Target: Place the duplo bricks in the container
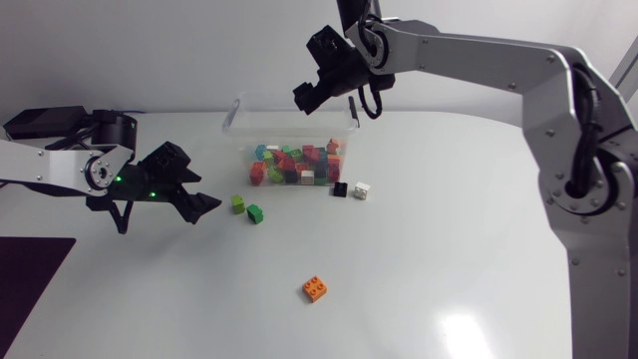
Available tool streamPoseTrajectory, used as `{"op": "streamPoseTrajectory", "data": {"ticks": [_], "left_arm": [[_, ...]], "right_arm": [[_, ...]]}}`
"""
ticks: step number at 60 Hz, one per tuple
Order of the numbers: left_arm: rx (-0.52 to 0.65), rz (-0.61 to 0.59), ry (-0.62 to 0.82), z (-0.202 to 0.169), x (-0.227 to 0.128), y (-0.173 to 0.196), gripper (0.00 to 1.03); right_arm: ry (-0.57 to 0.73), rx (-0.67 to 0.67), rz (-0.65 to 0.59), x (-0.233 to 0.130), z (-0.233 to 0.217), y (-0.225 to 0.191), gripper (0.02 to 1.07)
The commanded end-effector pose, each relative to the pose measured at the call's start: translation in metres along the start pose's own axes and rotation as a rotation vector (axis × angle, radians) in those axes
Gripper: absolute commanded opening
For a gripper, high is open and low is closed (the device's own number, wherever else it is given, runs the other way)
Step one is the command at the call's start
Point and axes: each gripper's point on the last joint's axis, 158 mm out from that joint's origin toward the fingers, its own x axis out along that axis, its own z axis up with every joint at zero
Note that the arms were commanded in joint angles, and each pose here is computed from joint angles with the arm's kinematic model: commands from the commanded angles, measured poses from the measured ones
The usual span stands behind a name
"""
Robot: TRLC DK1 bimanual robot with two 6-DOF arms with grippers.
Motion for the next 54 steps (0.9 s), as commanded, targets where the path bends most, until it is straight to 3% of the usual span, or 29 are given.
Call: {"op": "streamPoseTrajectory", "data": {"ticks": [1, 24, 43, 50, 54], "left_arm": [[0.027, -0.041, 0.018, -0.012, 0.014, -0.011, 0.99], [0.129, -0.161, -0.016, -0.002, 0.065, -0.023, 0.99], [0.176, -0.23, -0.001, -0.002, 0.088, -0.033, 0.95], [0.176, -0.262, 0.027, -0.008, 0.092, -0.035, 0.82], [0.177, -0.286, 0.048, -0.012, 0.093, -0.037, 0.64]], "right_arm": [[-0.028, -0.021, -0.01, -0.035, 0.015, 0.001, 1.03], [0.084, -0.045, 0.103, -0.108, -0.068, 0.034, 1.03], [0.172, 0.012, 0.155, -0.127, -0.152, 0.033, 1.03], [0.219, 0.008, 0.175, -0.122, -0.18, 0.033, 1.03], [0.244, 0.018, 0.178, -0.116, -0.193, 0.028, 1.03]]}}
